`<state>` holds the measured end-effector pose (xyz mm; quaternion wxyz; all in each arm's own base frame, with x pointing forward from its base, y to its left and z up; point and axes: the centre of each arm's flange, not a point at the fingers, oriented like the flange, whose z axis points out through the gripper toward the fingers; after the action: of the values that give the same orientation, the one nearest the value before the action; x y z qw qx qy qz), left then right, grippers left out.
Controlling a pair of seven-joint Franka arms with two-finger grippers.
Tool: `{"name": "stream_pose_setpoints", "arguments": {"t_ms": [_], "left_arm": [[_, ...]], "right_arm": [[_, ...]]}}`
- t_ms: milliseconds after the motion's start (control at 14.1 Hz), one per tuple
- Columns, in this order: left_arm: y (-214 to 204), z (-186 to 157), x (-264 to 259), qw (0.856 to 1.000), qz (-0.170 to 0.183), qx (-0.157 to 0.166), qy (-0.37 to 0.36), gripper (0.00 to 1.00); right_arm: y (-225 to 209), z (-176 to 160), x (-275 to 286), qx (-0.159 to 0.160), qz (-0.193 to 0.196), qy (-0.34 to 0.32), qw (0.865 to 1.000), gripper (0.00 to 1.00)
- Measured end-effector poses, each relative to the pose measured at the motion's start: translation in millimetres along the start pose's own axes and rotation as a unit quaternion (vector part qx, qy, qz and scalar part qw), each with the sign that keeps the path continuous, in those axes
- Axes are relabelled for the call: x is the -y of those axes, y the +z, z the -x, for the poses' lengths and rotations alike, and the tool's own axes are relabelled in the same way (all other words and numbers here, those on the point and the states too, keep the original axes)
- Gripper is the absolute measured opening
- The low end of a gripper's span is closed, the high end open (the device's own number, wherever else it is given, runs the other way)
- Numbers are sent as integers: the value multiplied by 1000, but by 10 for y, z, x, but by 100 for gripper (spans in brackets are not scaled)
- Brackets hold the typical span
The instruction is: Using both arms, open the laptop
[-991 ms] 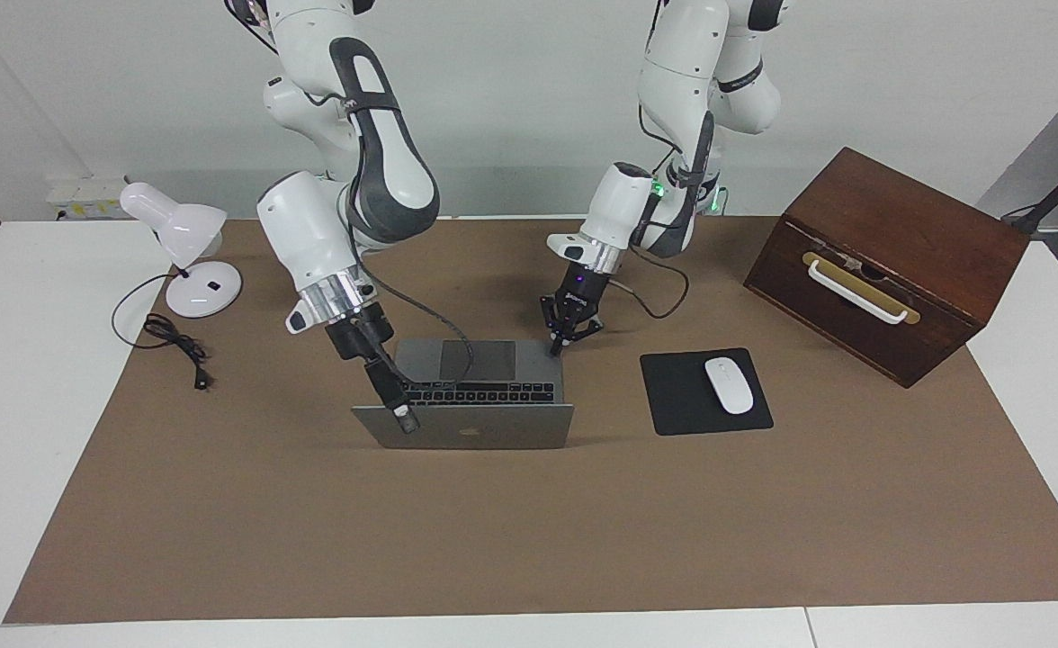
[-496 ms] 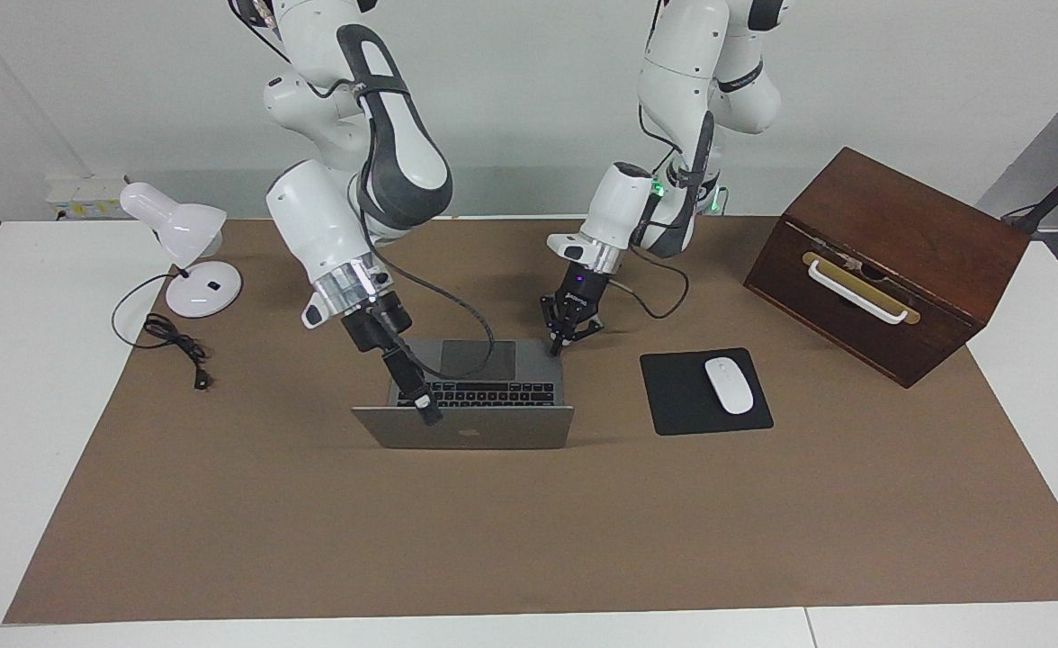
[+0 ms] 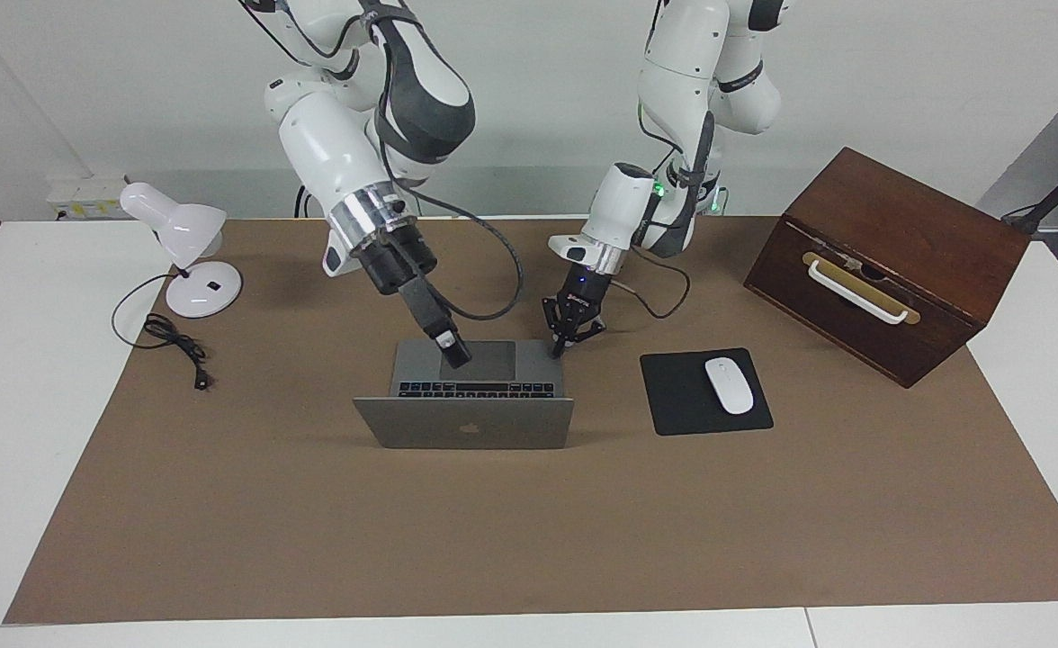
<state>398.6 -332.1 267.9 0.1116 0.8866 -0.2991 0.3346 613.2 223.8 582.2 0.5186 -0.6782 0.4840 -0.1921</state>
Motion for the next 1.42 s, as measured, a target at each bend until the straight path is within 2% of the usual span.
{"name": "stream_pose_setpoints", "arguments": {"t_ms": [142, 283, 425, 566, 708, 779, 920, 1062, 1204, 1345, 1416], "left_arm": [[1, -8, 43, 1000, -5, 3, -13, 1], [-9, -90, 129, 1000, -8, 18, -25, 1], [-91, -317, 249, 998, -6, 45, -37, 1], [-272, -622, 414, 996, -3, 69, -53, 1], [-478, -839, 580, 994, 0, 86, -68, 1], [-560, -909, 648, 993, 2, 93, -74, 1], [-696, -1048, 831, 990, 3, 113, -89, 1], [-841, -1243, 1122, 985, 1, 139, -100, 1], [-1042, -1438, 1525, 981, -19, 169, -97, 1], [-1272, -1555, 1889, 975, -37, 194, -103, 1], [-1403, -1580, 2060, 973, -46, 201, -108, 7]], "right_arm": [[-172, 126, 379, 7, -39, -20, 999, 100], [-323, 158, 669, -9, -71, -77, 994, 100], [-452, 103, 889, -29, -88, -137, 986, 100], [-618, -138, 1108, -68, -95, -209, 971, 100], [-808, -489, 1306, -114, -77, -301, 944, 100], [-859, -657, 1351, -122, -49, -343, 930, 100], [-918, -993, 1343, -116, 34, -417, 901, 100], [-981, -1193, 1262, -69, 114, -457, 879, 100], [-1069, -1236, 1138, -11, 190, -472, 861, 100], [-1181, -1238, 981, 32, 276, -480, 832, 100], [-1253, -1227, 902, 50, 318, -481, 816, 100]]}}
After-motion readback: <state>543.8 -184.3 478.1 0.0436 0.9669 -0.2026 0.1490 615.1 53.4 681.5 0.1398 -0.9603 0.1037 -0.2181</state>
